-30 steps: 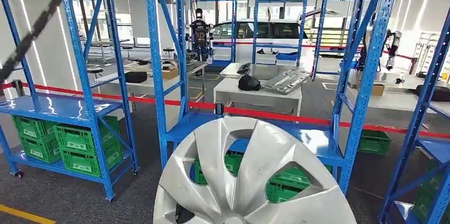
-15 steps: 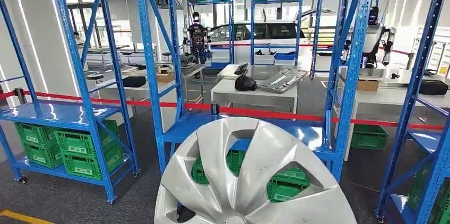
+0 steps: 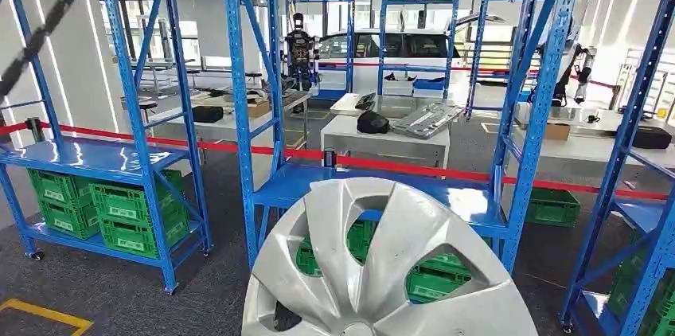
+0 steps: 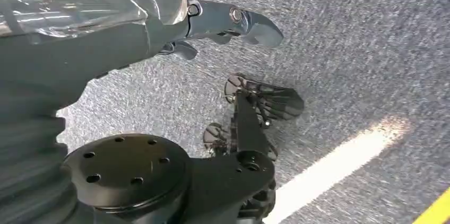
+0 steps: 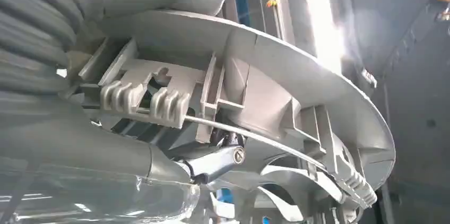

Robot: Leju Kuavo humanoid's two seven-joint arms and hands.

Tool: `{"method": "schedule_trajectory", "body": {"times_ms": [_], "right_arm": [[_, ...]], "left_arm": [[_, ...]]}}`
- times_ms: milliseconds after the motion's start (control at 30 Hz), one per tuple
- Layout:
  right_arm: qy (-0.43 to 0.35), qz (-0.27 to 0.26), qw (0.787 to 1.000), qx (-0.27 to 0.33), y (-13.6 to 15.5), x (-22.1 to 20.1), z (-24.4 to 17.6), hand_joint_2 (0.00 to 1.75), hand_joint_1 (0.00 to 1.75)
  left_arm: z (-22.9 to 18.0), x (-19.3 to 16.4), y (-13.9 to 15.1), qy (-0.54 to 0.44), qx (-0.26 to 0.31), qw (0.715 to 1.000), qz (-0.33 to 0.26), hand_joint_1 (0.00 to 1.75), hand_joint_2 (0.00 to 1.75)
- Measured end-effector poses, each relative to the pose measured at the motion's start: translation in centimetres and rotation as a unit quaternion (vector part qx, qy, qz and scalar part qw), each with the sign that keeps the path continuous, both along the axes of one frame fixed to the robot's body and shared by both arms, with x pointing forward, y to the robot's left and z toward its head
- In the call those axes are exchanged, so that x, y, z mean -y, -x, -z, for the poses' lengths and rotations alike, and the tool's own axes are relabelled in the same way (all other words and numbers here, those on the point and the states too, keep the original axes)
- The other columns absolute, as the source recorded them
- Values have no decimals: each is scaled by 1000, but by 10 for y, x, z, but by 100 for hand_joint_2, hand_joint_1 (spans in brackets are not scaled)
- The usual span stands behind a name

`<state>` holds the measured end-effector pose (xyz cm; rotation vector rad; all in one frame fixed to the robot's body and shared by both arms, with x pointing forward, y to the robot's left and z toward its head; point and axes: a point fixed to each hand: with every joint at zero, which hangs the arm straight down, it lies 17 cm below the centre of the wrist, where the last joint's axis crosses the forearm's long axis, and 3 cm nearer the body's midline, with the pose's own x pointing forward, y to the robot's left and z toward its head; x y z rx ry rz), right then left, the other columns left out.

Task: Take the parts from the cabinet and place them on the table.

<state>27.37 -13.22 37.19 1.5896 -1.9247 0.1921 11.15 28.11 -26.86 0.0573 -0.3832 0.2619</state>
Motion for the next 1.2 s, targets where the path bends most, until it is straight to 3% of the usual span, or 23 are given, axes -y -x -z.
{"method": "schedule_trajectory", "body": {"times_ms": [1200], "right_arm": [[-3, 19, 1000, 0, 2, 4, 1, 175, 175]], "left_arm": [[1, -3, 7, -4, -5, 1000, 3, 0, 175]]}}
